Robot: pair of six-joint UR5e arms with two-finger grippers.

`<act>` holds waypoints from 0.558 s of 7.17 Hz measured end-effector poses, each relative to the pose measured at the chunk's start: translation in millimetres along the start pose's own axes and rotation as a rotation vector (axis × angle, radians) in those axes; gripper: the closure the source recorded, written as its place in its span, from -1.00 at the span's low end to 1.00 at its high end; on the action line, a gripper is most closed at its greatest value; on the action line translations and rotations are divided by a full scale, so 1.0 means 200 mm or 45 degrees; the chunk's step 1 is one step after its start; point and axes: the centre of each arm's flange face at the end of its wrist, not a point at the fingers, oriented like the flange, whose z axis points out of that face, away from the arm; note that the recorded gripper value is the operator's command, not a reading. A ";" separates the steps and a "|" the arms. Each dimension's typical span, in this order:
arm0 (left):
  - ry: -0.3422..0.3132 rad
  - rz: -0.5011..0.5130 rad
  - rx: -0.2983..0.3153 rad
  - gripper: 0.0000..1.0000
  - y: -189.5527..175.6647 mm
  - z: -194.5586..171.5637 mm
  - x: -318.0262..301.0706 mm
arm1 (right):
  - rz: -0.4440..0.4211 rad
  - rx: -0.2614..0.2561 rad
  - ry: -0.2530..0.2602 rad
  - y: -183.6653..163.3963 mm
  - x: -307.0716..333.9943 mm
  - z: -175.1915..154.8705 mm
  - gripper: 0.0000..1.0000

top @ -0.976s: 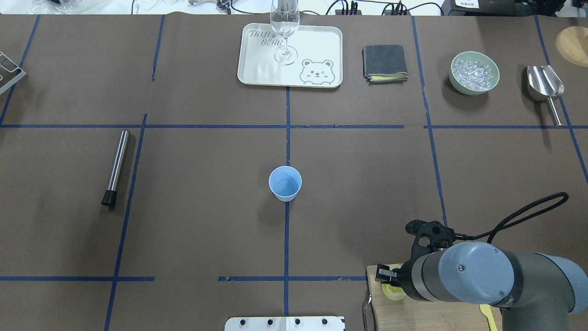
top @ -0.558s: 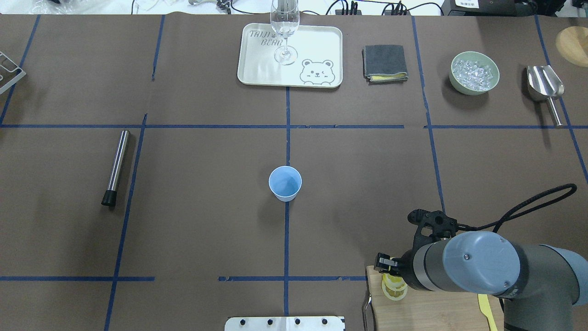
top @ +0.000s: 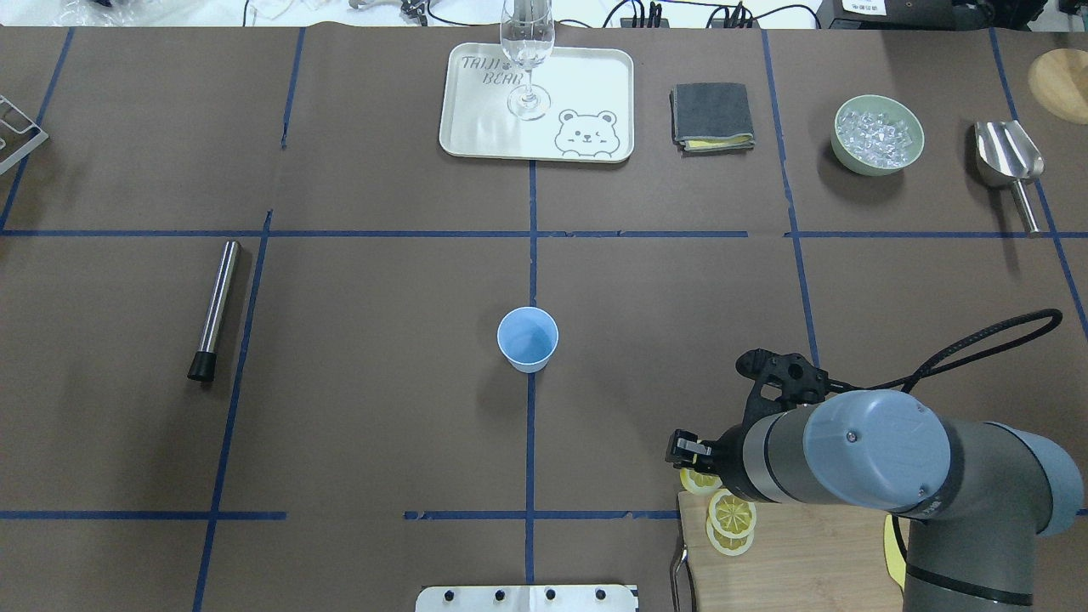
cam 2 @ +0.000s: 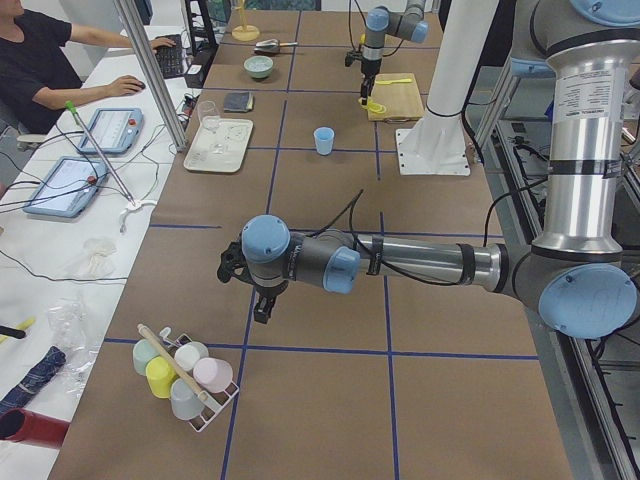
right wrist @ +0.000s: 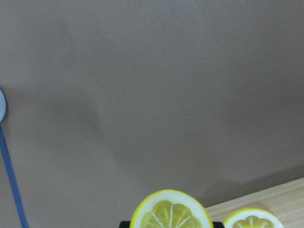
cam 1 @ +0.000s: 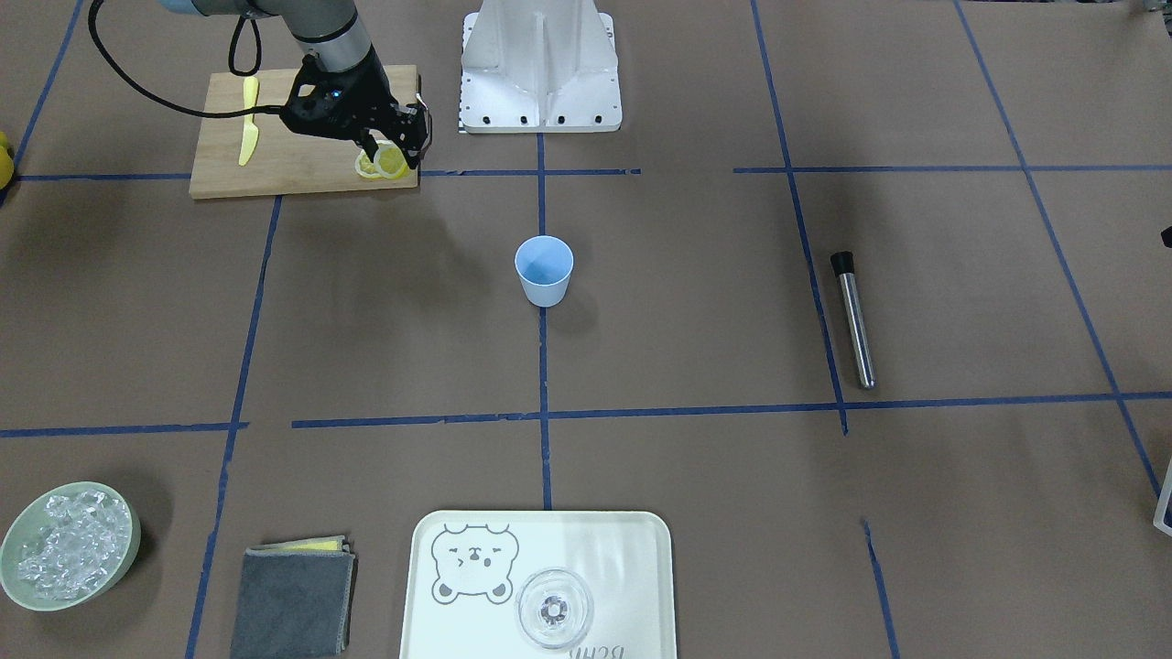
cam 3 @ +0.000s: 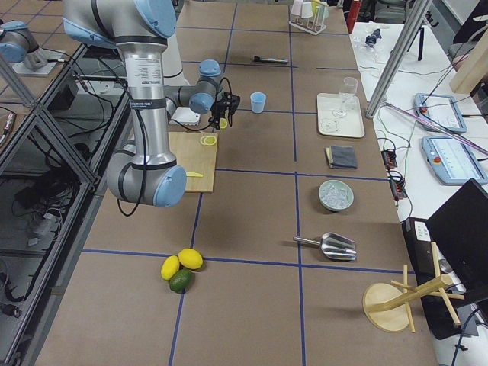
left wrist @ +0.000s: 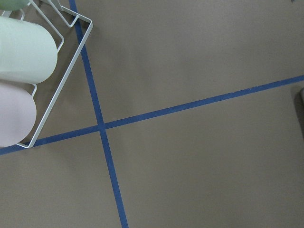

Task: Squeeze lemon into cup
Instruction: 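Carry the lemon slice over the blue cup and release it inside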

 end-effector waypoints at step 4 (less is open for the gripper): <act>0.008 -0.004 -0.003 -1.00 0.01 0.00 0.00 | 0.034 0.067 -0.023 -0.10 -0.39 -0.09 -0.25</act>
